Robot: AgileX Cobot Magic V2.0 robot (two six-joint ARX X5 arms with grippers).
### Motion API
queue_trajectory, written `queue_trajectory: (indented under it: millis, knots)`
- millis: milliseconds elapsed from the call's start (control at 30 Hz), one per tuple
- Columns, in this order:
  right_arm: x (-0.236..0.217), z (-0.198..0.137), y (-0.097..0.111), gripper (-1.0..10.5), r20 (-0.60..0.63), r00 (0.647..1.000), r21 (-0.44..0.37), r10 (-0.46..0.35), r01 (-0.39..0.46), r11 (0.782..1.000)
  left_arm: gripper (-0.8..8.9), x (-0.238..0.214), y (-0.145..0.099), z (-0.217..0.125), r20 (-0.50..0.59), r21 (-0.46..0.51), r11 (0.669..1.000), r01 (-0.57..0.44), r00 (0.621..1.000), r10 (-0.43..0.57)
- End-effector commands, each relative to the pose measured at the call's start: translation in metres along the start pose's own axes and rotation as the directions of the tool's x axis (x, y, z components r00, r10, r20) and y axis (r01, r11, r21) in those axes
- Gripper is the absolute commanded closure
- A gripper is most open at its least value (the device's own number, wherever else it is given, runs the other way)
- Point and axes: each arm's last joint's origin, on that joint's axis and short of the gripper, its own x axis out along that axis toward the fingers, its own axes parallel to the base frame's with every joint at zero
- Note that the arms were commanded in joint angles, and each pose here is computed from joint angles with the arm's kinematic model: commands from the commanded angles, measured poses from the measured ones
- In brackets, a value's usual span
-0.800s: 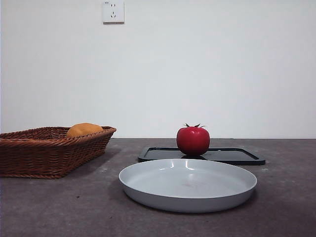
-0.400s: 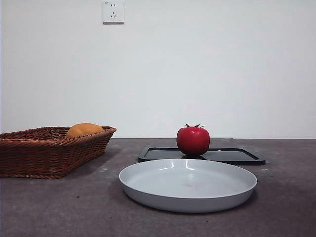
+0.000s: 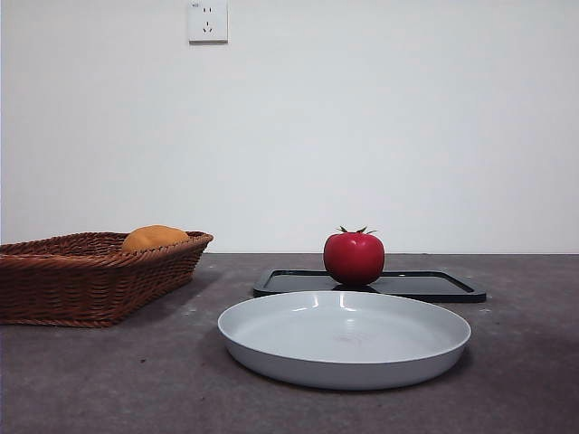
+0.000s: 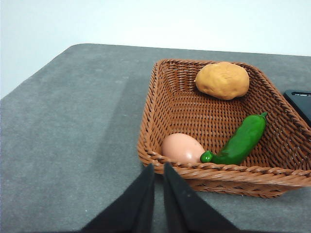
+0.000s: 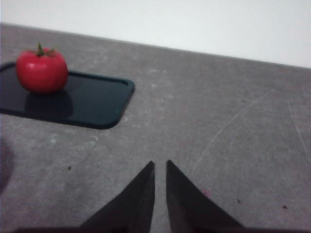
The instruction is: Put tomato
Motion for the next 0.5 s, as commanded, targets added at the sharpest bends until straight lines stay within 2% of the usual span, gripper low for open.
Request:
queue_trajectory:
  millis: [33, 167, 500]
  knots:
    - [0.0004, -0.0024, -0.0013, 9.1, -0.012, 0.999, 0.048, -0.031, 0.032, 0.998, 7.85, 0.0020, 0.0003, -0.0074, -0.027, -0.002, 1.000, 0.000, 1.000, 0.000]
    - [0.0003, -0.0025, -0.0021, 9.1, -0.013, 0.999, 0.091, -0.044, 0.045, 0.995, 7.85, 0.0020, 0.0003, -0.0074, -0.027, -0.002, 1.000, 0.000, 1.000, 0.000]
    - [0.0000, -0.0029, -0.0076, 9.1, -0.017, 0.995, 0.099, -0.100, 0.101, 0.990, 7.85, 0.0020, 0.0003, -0.0074, -0.027, -0.002, 1.000, 0.000, 1.000, 0.000]
